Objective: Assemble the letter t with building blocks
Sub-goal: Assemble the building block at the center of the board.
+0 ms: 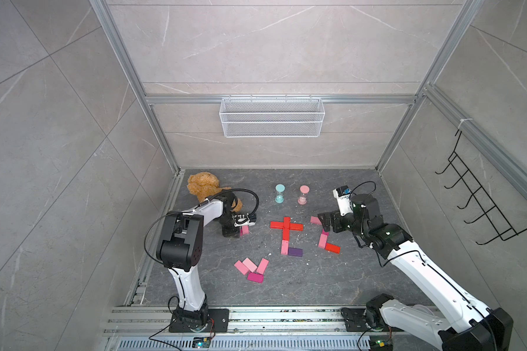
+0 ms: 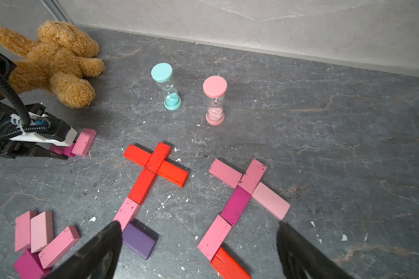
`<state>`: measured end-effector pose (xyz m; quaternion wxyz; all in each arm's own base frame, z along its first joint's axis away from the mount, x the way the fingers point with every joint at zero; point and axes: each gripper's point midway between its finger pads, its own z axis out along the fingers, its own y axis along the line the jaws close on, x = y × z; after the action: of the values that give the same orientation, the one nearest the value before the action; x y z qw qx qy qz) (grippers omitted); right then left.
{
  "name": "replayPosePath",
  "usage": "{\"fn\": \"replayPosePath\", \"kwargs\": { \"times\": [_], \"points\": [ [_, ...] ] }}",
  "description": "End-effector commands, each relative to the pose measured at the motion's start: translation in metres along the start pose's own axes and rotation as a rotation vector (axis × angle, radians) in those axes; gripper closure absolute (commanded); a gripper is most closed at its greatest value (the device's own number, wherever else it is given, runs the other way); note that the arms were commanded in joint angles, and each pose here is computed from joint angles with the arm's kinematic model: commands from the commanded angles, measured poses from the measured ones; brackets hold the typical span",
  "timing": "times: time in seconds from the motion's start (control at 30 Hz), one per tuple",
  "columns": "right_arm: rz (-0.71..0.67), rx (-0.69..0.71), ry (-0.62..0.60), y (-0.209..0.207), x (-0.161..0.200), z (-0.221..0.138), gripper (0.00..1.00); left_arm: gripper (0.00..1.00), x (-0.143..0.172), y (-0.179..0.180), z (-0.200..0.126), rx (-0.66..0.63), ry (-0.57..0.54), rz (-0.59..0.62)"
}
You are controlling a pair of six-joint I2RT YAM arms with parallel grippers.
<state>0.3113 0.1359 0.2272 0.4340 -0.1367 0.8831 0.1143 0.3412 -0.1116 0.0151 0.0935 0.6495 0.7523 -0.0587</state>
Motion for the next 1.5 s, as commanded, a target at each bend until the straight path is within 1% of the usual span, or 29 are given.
{"fn": "replayPosePath", "kwargs": {
  "times": [0.0,1.47],
  "points": [
    [-0.014,0.006,-0.030,-0.0001,-0.0115,-0.0059,0.00,0.56,0.0224,0.0055,0.0269,-0.009,0.103,0.016],
    [-0.015,0.005,-0.024,0.0000,-0.0104,-0.0038,0.00,0.58,0.0279,0.0116,0.0307,-0.011,0.132,0.016]
  ]
}}
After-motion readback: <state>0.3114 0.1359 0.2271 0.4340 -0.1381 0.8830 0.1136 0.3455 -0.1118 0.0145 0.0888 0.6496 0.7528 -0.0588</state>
